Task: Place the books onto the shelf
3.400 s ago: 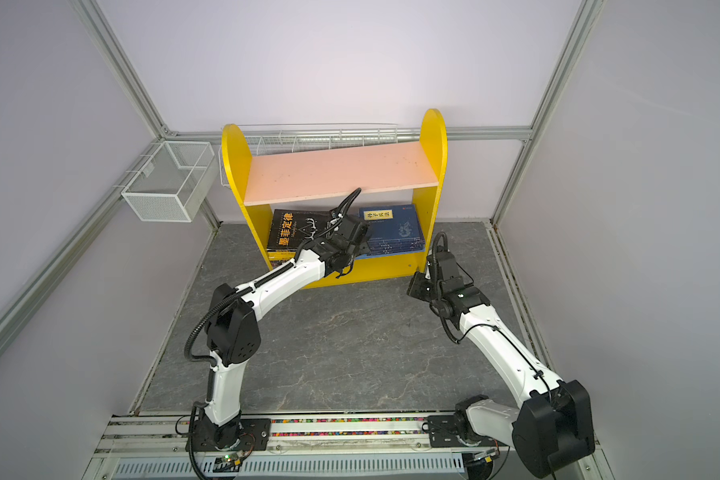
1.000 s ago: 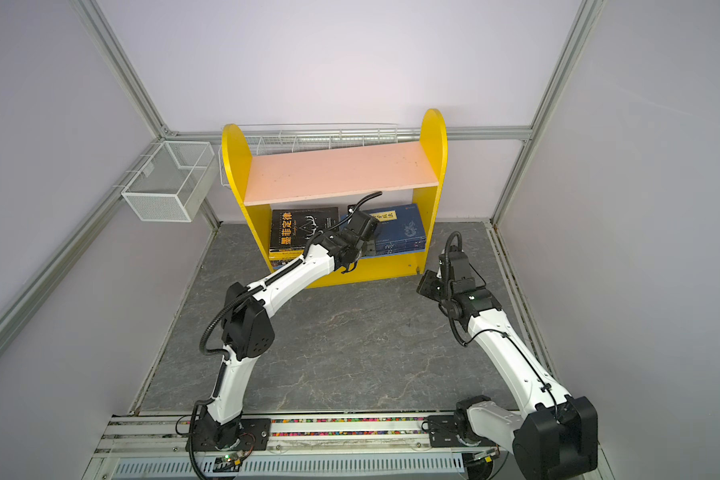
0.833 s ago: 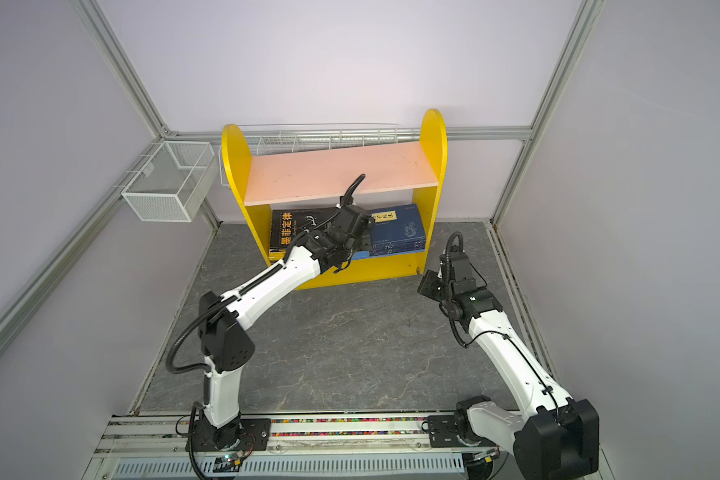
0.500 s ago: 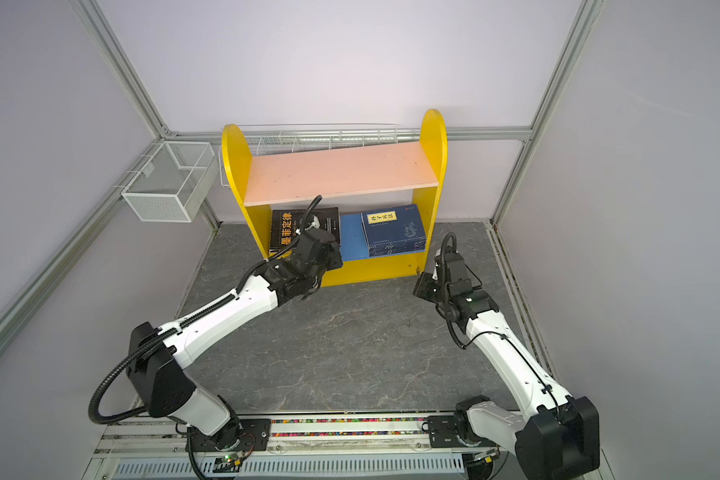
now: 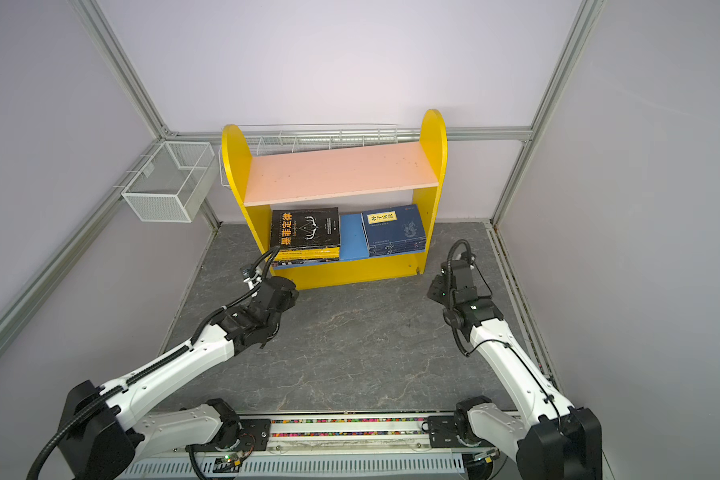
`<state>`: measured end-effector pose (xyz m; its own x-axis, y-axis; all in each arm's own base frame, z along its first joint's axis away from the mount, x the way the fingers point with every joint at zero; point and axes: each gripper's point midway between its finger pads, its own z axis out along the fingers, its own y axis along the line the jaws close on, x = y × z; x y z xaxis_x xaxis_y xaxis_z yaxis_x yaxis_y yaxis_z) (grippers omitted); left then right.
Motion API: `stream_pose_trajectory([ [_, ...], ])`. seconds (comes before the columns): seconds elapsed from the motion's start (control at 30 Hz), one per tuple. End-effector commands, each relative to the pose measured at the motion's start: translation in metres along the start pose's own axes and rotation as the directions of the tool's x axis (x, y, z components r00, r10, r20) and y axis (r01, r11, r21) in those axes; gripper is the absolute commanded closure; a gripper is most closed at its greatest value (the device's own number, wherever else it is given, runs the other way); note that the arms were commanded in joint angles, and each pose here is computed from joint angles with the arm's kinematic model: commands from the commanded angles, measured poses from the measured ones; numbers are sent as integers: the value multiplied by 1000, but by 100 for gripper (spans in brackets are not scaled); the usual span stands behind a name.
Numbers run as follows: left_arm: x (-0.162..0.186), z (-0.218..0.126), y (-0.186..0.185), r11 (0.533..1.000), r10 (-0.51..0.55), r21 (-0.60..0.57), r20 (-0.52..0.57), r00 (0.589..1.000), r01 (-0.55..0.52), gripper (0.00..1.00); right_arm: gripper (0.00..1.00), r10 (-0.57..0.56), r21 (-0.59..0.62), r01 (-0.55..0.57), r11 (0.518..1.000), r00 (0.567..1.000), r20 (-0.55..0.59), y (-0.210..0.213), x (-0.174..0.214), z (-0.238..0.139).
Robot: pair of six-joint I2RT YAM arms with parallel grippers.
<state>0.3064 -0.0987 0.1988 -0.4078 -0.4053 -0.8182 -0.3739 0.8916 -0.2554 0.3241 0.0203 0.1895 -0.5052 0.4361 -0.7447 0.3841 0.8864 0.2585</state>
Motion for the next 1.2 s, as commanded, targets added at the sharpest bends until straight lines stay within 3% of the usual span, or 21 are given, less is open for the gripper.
stream_pose_trajectory([
  [0.0,-39,-14,59,978,62,-208,155,986,-29,27,55,-67,285,-1,959,971,229,-56,-29,-7],
  [0.03,-45,-12,76,965,74,-262,171,983,-27,1,40,-96,320,8,947,961,261,-62,-30,-3],
  [0.17,-57,-5,127,889,134,-457,237,962,-11,1,30,-195,447,75,891,954,229,-73,-20,22],
  [0.3,-52,16,131,826,333,-544,256,907,-149,1,28,-304,552,157,819,935,184,-74,-16,46],
  [0.37,-46,30,136,818,334,-556,250,909,-147,1,28,-339,538,187,822,919,199,-69,-13,57],
  [0.47,-33,55,149,824,255,-561,242,936,-80,1,28,-406,340,312,887,879,251,-42,8,84],
  [0.63,-31,99,113,868,343,-439,194,919,-232,1,28,-507,137,489,862,841,189,-1,25,103],
  [0.7,-33,112,93,887,374,-364,207,904,-284,1,21,-525,78,520,851,831,187,9,30,104],
  [0.8,-33,131,79,886,411,-310,181,893,-345,1,11,-563,103,555,826,799,212,7,27,101],
  [0.87,-36,133,80,877,431,-315,184,884,-362,1,9,-569,161,547,821,763,306,-1,16,94],
  [0.9,-37,132,80,875,444,-312,209,872,-370,1,7,-537,121,531,839,769,347,-3,19,96],
  [0.93,-35,131,81,883,438,-296,240,866,-365,1,10,-498,130,487,864,785,368,-17,12,99],
  [1.0,-39,131,91,913,385,-269,316,867,-307,1,11,-452,44,465,884,827,334,-22,16,105],
  [1.1,-33,135,105,955,287,-154,274,918,-252,1,11,-413,-104,466,878,851,325,-18,26,119],
  [1.13,-21,138,106,962,272,-82,281,920,-259,1,12,-392,-130,455,881,856,337,-20,24,119],
  [1.17,-26,135,105,964,262,-63,370,891,-257,1,12,-402,-140,457,878,865,301,-19,26,119],
])
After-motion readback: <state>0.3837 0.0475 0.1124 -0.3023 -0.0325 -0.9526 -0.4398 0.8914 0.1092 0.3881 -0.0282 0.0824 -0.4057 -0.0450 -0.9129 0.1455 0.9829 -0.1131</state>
